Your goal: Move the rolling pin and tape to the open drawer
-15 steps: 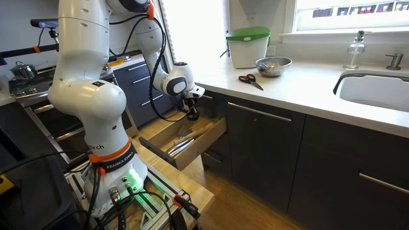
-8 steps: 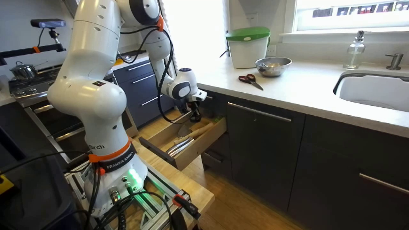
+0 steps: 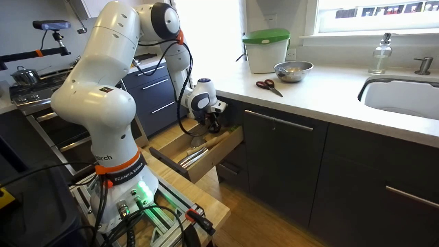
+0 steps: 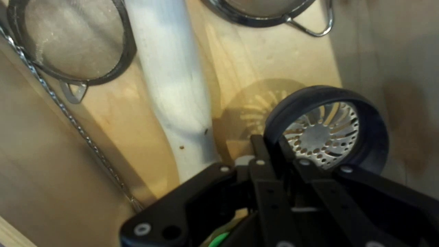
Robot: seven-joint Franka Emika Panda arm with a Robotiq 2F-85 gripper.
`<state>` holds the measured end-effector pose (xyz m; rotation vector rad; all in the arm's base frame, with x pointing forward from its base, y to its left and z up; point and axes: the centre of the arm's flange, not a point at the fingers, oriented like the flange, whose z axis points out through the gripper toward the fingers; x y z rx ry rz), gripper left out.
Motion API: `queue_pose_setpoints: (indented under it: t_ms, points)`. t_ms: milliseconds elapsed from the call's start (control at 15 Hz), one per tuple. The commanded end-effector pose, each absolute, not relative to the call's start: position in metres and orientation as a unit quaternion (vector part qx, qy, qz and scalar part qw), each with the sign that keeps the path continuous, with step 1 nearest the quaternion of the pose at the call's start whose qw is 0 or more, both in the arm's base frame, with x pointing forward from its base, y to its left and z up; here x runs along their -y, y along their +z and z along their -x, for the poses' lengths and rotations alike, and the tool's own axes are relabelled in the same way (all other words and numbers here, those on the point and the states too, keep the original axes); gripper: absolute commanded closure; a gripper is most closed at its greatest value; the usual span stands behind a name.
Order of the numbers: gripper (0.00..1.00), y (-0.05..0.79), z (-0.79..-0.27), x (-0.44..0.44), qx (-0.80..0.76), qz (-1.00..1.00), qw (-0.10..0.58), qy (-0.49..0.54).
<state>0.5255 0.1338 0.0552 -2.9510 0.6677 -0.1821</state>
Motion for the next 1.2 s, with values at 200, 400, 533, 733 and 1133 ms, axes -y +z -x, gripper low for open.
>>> queue_pose_setpoints:
  t_ms: [200, 400, 533, 733, 1133]
  points:
    - [0.64, 0.028, -0.535, -0.135, -0.223, 0.972, 0.052, -0.056]
    - [0.44, 0.035, -0.531, -0.131, -0.218, 0.972, 0.058, -0.063]
    - [0.28, 0.044, -0.526, -0.127, -0.211, 0.973, 0.063, -0.069]
    - [0.06, 0.062, -0.513, -0.119, -0.189, 0.975, 0.083, -0.082]
    - [0.0, 0.121, -0.483, -0.104, -0.066, 0.981, 0.124, -0.134]
